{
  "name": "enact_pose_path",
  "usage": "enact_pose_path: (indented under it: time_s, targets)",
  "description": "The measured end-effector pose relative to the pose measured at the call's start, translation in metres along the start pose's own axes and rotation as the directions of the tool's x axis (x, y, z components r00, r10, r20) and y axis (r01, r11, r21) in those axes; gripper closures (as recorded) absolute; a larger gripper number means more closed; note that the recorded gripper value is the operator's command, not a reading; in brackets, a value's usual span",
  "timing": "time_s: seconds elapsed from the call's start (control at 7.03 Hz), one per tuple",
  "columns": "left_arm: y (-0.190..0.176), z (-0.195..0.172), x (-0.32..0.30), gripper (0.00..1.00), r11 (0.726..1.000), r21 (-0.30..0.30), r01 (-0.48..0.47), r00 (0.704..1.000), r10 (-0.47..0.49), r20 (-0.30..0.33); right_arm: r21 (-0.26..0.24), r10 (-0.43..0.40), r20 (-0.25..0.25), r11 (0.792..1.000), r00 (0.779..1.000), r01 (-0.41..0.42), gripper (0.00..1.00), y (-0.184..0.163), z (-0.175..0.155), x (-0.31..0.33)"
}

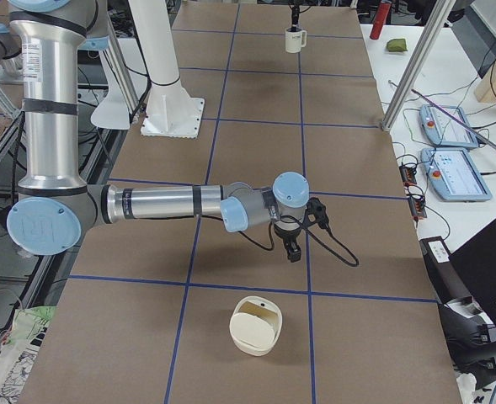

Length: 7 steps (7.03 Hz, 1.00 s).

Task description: Left arm hands cup to right arm to dump lemon

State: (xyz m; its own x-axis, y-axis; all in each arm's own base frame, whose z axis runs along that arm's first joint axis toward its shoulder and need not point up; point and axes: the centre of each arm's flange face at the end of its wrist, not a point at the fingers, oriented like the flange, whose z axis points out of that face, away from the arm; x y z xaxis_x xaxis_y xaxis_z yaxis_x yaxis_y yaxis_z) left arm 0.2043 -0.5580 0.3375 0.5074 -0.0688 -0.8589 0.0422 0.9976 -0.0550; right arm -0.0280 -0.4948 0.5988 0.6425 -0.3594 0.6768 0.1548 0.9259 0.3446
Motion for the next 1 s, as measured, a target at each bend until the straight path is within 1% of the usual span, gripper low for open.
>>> enact_pose_path:
  time_s: [0.14, 0.28, 0.43, 0.57, 0.71, 0.85, 1.0]
  targets:
    - [0.001, -0.004, 0.054, 1.00, 0.997, -0.006, 0.071, 0.997, -0.071, -0.041, 0.058, -0.036, 0.004, 0.998, 0.999, 0.036, 0.02, -0.006, -0.001, -0.008]
    - [0.008, -0.002, 0.111, 1.00, 0.995, -0.022, 0.101, 0.992, -0.102, -0.075, 0.112, -0.100, 0.012, 0.989, 0.995, 0.098, 0.01, -0.014, 0.002, -0.022]
    - [0.020, 0.008, 0.167, 1.00, 0.992, -0.031, 0.120, 0.989, -0.122, -0.088, 0.163, -0.155, 0.021, 0.975, 0.988, 0.150, 0.01, -0.028, 0.001, -0.040]
    - [0.033, 0.021, 0.218, 1.00, 0.988, -0.027, 0.151, 0.985, -0.152, -0.078, 0.205, -0.175, 0.033, 0.965, 0.984, 0.165, 0.01, -0.050, -0.004, -0.059]
    - [0.041, 0.032, 0.263, 1.00, 0.982, -0.021, 0.186, 0.981, -0.187, -0.052, 0.239, -0.187, 0.039, 0.955, 0.982, 0.173, 0.02, -0.075, -0.009, -0.082]
    - [0.045, 0.038, 0.302, 1.00, 0.979, -0.014, 0.206, 0.978, -0.206, -0.028, 0.270, -0.206, 0.032, 0.944, 0.978, 0.190, 0.04, -0.103, -0.010, -0.111]
    - [0.046, 0.045, 0.334, 1.00, 0.973, -0.002, 0.233, 0.972, -0.233, -0.009, 0.298, -0.208, 0.029, 0.935, 0.978, 0.191, 0.04, -0.128, -0.007, -0.146]
